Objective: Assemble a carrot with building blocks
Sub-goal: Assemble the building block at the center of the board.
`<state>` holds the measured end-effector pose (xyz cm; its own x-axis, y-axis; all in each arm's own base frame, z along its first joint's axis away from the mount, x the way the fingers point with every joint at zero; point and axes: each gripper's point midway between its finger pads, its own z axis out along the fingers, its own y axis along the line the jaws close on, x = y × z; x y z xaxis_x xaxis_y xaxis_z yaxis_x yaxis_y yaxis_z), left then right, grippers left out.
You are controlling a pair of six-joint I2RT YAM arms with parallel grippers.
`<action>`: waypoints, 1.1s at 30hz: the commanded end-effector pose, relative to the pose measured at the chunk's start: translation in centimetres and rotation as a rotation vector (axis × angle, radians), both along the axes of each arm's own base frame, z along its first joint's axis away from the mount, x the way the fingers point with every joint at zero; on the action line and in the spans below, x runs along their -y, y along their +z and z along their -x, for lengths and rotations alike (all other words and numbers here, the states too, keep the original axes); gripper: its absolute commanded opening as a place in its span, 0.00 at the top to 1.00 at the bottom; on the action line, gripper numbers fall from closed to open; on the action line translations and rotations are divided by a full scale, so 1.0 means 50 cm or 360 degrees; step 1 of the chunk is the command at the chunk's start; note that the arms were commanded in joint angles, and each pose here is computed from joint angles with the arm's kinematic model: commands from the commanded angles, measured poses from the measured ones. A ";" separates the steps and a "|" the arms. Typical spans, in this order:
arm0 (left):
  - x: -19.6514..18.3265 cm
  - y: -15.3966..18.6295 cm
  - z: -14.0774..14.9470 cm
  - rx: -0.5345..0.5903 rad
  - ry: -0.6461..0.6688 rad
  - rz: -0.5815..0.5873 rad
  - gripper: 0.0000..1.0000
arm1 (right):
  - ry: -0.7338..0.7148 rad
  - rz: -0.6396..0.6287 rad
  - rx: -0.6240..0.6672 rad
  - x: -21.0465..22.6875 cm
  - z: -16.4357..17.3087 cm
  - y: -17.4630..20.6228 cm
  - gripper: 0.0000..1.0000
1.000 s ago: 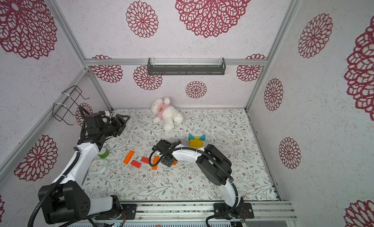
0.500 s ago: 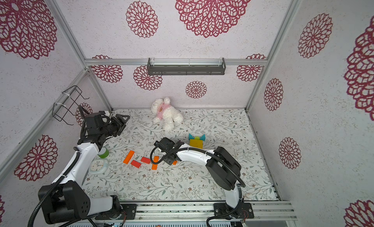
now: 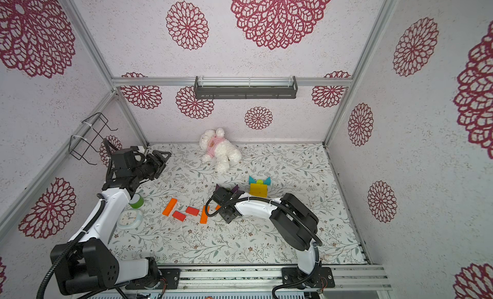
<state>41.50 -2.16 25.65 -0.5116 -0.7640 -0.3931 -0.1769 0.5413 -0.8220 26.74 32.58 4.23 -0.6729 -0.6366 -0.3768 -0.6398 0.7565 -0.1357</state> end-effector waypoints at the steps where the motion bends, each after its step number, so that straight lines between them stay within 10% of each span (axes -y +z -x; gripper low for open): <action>1: 0.003 0.013 -0.007 0.0044 -0.0014 0.0001 0.27 | -0.0191 -0.0016 0.0097 0.004 -0.042 0.015 0.39; 33: 0.014 0.015 -0.005 0.0045 -0.0035 0.0009 0.27 | -0.0700 -0.0291 0.0013 -0.104 -0.022 0.035 0.23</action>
